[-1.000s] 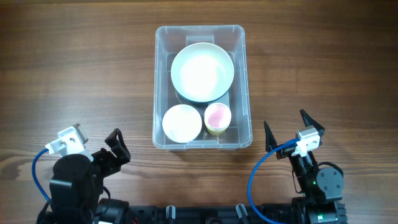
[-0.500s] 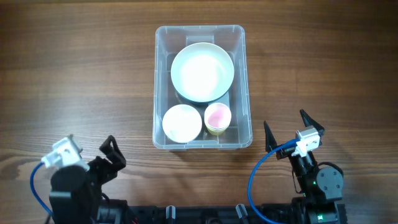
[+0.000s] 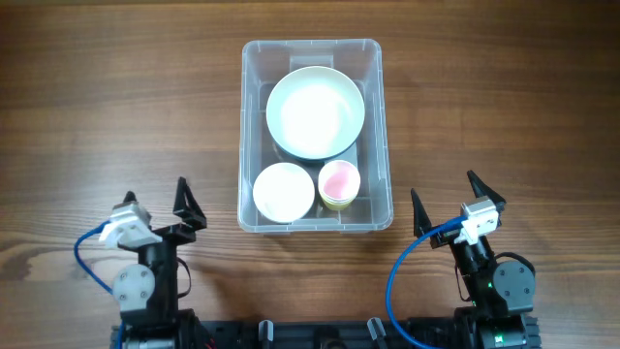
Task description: Pack container
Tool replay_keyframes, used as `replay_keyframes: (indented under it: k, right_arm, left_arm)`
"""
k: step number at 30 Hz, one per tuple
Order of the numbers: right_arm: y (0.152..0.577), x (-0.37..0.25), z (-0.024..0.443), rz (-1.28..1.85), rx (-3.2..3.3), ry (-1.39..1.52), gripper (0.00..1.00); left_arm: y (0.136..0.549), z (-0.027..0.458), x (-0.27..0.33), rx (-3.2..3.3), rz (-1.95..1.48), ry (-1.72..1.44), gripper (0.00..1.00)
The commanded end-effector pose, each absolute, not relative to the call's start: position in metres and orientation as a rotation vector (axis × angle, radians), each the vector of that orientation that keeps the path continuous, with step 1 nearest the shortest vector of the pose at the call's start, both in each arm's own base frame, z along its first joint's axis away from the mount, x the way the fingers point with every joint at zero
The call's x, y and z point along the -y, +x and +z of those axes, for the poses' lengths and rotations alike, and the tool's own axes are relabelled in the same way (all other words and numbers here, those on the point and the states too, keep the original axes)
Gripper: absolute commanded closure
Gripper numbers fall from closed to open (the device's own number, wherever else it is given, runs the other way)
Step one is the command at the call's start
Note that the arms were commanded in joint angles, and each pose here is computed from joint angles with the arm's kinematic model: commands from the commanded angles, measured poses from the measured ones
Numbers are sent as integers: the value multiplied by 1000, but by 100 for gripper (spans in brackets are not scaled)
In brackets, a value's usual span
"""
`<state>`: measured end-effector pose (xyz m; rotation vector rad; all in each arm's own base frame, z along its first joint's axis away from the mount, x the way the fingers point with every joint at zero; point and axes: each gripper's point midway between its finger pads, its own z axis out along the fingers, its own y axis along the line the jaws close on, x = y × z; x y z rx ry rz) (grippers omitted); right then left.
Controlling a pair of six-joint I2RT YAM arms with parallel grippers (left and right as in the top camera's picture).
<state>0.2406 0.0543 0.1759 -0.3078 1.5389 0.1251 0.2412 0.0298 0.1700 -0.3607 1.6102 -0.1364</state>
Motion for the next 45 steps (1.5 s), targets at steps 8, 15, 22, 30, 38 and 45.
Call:
replay_keyframes:
  k: [8, 15, 22, 30, 38, 45]
  right_arm:
    - [239, -57, 179, 144, -1526, -309, 0]
    - [239, -57, 179, 144, -1526, -309, 0]
    - [239, -57, 179, 144, -1526, -309, 0]
    - [239, -57, 179, 144, -1526, -309, 0]
    - [239, -57, 179, 144, -1526, -309, 0]
    - [239, -57, 179, 144, -1526, -309, 0]
  left_arm:
    - [246, 168, 7, -1602, -97, 1, 0]
    - [246, 159, 8, -1636, -158, -57, 0]
    - [246, 159, 10, -1635, -209, -101, 0]
    - [245, 159, 18, -1639, -235, -70, 0]
    - [245, 159, 18, -1639, -235, -70, 0]
    - [245, 159, 18, -1639, -235, -70, 0]
